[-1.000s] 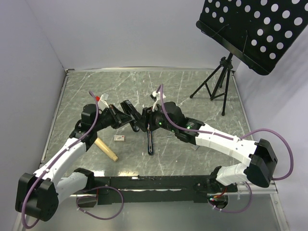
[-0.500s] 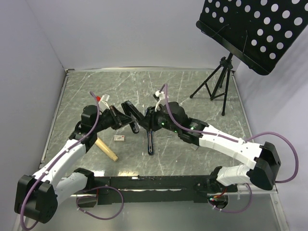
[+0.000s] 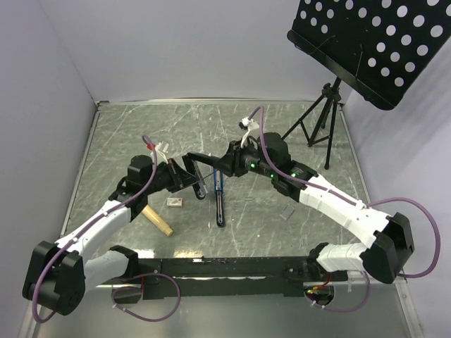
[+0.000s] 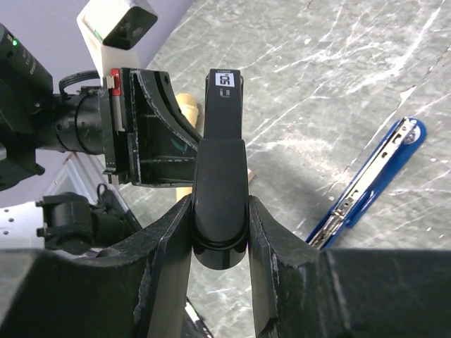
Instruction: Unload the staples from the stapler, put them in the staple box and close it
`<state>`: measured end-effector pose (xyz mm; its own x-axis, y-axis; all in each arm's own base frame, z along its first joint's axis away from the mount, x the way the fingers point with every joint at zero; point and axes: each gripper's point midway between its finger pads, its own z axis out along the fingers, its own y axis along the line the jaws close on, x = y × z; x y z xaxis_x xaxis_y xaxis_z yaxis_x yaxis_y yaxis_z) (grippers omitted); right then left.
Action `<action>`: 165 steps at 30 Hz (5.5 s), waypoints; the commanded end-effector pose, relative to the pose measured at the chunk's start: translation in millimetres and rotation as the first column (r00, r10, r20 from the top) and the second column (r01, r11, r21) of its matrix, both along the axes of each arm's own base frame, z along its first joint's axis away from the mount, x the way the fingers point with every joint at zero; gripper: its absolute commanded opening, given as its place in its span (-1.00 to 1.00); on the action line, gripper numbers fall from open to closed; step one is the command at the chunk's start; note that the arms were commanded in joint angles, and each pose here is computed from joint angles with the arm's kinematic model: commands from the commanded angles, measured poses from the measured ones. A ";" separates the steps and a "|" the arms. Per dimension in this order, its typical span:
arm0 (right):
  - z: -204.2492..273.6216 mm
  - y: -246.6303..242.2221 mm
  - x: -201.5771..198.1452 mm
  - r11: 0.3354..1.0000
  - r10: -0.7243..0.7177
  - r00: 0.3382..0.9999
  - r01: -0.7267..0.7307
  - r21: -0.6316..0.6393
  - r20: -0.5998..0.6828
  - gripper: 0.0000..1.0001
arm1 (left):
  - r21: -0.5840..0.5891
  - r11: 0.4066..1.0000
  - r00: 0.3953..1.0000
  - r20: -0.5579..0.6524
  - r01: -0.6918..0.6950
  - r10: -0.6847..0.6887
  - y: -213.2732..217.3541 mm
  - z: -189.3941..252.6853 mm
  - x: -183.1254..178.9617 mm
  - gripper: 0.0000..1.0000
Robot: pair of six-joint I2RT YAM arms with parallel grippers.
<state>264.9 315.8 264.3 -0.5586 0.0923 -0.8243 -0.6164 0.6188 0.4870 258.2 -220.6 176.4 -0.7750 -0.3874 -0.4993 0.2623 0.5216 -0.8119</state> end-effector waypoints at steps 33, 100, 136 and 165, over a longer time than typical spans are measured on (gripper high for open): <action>-9.8 43.3 89.2 0.995 0.060 0.996 -0.066 0.076 0.072 0.02 | 0.110 0.935 0.910 0.215 0.338 -0.354 -68.2 30.1 -38.2 -0.98; -57.9 -36.3 -8.9 0.998 0.057 0.975 -0.064 -0.026 -0.216 0.71 | 0.757 0.607 0.921 -0.016 -0.242 0.388 99.7 -55.9 103.7 -0.98; -106.8 59.4 112.0 0.991 0.052 0.911 0.003 0.132 -0.409 0.26 | 0.954 0.282 0.872 -0.050 -0.103 0.487 147.2 -105.7 111.9 -0.98; -53.3 59.8 66.2 0.955 0.242 0.935 -0.181 0.235 -0.260 0.28 | 0.561 0.821 0.949 -0.192 -0.103 0.249 81.5 -43.9 106.7 -0.98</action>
